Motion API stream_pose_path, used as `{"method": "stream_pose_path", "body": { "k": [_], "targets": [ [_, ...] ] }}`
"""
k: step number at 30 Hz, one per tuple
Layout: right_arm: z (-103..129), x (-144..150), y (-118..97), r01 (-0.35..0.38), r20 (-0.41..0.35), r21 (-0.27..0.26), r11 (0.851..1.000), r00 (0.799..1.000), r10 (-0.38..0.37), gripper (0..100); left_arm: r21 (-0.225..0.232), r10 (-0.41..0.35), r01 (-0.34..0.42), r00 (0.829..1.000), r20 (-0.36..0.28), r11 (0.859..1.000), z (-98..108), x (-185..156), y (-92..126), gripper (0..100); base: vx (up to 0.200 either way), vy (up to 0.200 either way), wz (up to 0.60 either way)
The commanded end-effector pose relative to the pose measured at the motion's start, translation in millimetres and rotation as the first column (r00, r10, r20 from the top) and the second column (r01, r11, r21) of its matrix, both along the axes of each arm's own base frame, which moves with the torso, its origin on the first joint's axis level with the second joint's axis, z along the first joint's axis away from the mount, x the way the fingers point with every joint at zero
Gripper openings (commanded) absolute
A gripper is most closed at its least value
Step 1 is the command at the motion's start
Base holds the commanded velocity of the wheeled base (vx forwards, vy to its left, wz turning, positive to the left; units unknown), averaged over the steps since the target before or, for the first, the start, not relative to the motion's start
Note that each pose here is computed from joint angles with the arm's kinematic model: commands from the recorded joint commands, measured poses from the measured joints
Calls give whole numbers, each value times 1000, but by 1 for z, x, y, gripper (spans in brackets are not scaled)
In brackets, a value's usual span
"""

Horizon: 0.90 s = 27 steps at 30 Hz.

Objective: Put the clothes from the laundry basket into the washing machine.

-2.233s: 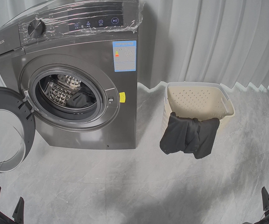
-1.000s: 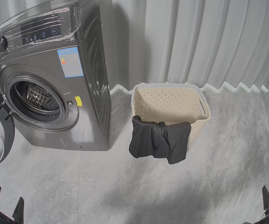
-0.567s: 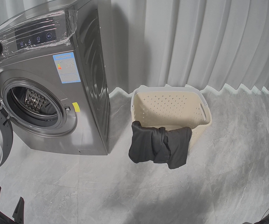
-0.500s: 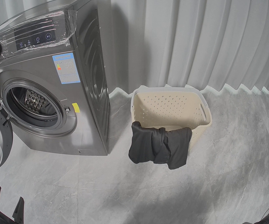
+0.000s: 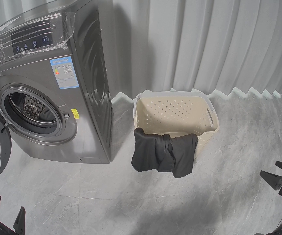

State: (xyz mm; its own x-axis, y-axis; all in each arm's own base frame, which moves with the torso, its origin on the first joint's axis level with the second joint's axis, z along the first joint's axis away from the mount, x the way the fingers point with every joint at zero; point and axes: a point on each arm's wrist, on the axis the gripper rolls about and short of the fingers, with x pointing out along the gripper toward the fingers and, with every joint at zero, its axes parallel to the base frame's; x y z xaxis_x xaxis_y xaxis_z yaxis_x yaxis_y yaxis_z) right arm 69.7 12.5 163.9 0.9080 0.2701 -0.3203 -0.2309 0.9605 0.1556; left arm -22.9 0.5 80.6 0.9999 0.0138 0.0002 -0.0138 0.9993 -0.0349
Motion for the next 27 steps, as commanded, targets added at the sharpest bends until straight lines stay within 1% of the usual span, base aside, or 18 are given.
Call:
{"method": "stream_pose_path", "body": {
  "k": [1, 5, 6, 10, 12, 19, 22, 23, 27],
  "targets": [
    [-20, 59, 12, -69, -224, 30, 997, 972, 74, 100, 1, 0, 0, 1000, 0, 1000, -5, 0, 0, 100, 0, 0, 0],
    [-34, 78, 21, -97, -258, 31, 995, 961, 102, 100, 4, 0, 0, 1000, 0, 1000, -5, 0, 0, 100, 0, 0, 0],
    [-40, 84, 24, -109, -276, 33, 993, 954, 114, 100, 6, 0, 0, 1000, 0, 1000, -5, 0, 0, 100, 0, 0, 0],
    [-55, 96, 35, -148, -317, 33, 988, 936, 151, 100, 3, 0, 0, 1000, 0, 1000, -5, 0, 0, 100, 0, 0, 0],
    [-60, 101, 40, -157, -335, 37, 987, 928, 160, 100, 3, 0, 0, 1000, 0, 1000, -5, 0, 0, 100, 200, 0, 0],
    [-75, 124, 47, -151, -361, 46, 988, 919, 157, 100, 3, -2, 2, 1000, 0, 1000, -5, 0, 0, 100, 200, 0, 0],
    [-86, 136, 52, -154, -372, 43, 987, 914, 159, 100, 3, 0, 0, 1000, 0, 1000, -5, 0, 0, 100, 0, 0, 0],
    [-87, 137, 52, -155, -371, 42, 987, 915, 159, 100, 3, 0, 0, 1000, 0, 1000, -5, 0, 0, 100, 0, 0, 0],
    [-104, 161, 64, -167, -357, 47, 985, 918, 173, 100, 3, 0, 0, 1000, 0, 1000, -5, 0, 0, 100, 0, 0, 0]
  ]
}}
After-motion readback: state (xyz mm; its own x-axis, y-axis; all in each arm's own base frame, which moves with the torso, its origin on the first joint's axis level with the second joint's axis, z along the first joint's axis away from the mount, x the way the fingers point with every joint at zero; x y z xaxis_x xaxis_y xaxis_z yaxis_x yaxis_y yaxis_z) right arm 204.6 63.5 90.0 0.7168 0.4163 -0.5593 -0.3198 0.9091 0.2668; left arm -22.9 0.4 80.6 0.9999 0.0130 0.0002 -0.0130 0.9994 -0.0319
